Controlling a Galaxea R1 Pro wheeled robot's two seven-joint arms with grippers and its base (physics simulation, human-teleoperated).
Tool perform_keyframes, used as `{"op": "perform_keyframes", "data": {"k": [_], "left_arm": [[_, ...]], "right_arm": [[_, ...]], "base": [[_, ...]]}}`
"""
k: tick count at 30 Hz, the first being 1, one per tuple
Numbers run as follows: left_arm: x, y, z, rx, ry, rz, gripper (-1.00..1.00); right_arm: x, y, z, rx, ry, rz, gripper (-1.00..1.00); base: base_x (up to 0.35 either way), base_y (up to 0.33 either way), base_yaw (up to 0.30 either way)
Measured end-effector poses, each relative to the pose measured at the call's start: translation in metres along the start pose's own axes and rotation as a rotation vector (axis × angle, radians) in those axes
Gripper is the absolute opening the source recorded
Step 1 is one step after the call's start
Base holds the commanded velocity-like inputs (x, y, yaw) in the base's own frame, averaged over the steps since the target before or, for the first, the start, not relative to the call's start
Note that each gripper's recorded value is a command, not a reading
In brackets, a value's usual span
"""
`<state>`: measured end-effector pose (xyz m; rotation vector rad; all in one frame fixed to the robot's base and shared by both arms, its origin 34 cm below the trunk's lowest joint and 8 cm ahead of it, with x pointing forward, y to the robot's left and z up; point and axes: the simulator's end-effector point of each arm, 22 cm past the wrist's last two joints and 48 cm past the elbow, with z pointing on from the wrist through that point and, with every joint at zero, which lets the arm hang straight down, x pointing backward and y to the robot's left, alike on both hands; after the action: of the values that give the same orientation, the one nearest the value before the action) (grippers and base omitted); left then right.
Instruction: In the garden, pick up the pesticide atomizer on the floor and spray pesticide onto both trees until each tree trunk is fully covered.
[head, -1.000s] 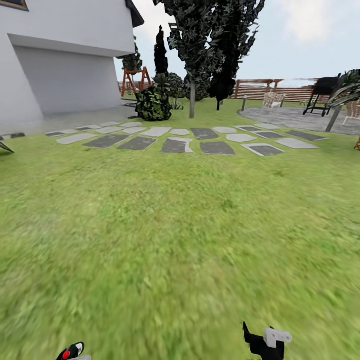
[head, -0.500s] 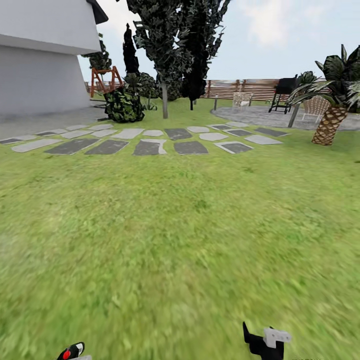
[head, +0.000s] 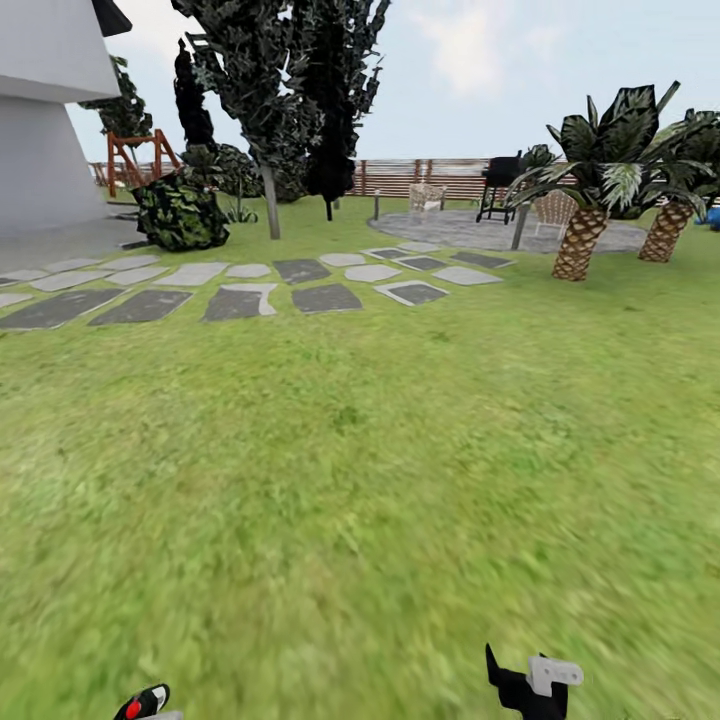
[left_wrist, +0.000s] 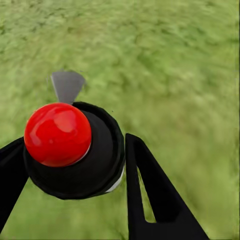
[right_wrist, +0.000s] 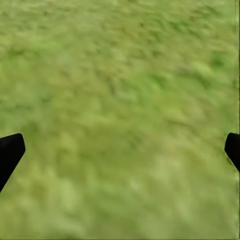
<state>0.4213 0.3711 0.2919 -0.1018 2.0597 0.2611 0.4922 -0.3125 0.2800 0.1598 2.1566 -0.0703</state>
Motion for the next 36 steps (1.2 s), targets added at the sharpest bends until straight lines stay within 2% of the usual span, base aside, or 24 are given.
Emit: {"op": "perform_keyframes", "data": {"k": [36], "left_arm": [[0.0019,-0.0041,-0.0009,0.004,0.007,-0.003,-1.0]], "right_arm": [[0.0002,-0.0017,-0.0002,0.003,0.0,-0.002,1.0]], "base": [[0.233,-0.193,-0.3]]}}
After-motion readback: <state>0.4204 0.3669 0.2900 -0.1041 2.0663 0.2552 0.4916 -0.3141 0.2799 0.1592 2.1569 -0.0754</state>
